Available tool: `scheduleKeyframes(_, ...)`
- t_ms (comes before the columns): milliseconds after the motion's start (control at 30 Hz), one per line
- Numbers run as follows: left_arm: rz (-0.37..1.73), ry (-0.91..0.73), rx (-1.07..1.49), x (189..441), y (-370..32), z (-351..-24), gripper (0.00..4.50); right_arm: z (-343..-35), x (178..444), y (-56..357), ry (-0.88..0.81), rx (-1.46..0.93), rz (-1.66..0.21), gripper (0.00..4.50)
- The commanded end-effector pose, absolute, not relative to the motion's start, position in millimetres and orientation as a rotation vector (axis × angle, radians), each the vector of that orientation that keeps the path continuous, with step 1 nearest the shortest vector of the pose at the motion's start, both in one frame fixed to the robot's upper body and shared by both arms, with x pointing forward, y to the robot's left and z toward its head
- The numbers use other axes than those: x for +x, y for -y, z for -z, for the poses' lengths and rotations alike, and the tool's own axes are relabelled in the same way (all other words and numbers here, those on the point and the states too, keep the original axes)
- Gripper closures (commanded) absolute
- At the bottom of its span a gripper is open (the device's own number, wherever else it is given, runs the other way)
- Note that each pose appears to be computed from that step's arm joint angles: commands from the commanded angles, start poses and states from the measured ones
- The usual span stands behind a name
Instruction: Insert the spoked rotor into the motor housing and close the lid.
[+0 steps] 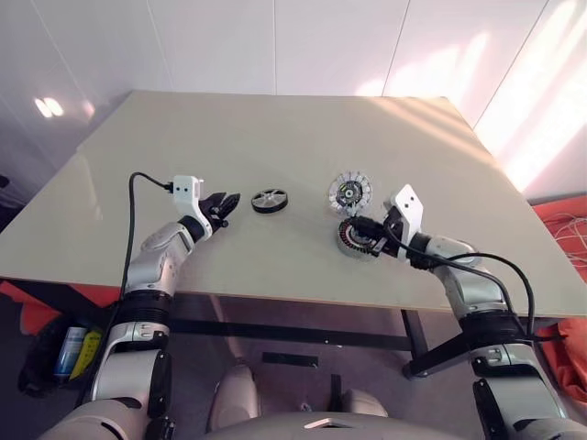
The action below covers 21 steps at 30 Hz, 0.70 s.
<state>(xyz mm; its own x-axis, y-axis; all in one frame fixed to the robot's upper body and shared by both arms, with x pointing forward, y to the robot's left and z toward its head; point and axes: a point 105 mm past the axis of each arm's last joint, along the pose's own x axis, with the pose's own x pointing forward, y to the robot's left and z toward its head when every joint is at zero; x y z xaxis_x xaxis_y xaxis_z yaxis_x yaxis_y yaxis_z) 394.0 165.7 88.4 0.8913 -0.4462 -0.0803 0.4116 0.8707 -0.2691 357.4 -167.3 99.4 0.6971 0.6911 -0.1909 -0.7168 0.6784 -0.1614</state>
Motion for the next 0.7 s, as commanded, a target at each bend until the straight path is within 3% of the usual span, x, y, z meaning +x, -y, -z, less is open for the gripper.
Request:
scheduleKeyframes(33, 0.460, -0.079, -0.241, 397.7, -165.2, -108.4, 2.20, -135.4, 361.3, 165.4, 0.000, -0.257, -0.795, 4.48)
scheduleKeyframes(400, 0.457, -0.082, -0.250, 396.4, -165.5, -107.7, 2.20, -125.0, 358.5, 171.2, -0.043, -0.274, -0.792, 4.48)
scheduleKeyframes(700, 0.455, -0.079, -0.246, 396.6, -167.0, -108.6, 2.20, -80.1, 348.0, 163.5, -0.169, -0.230, -0.820, 4.48)
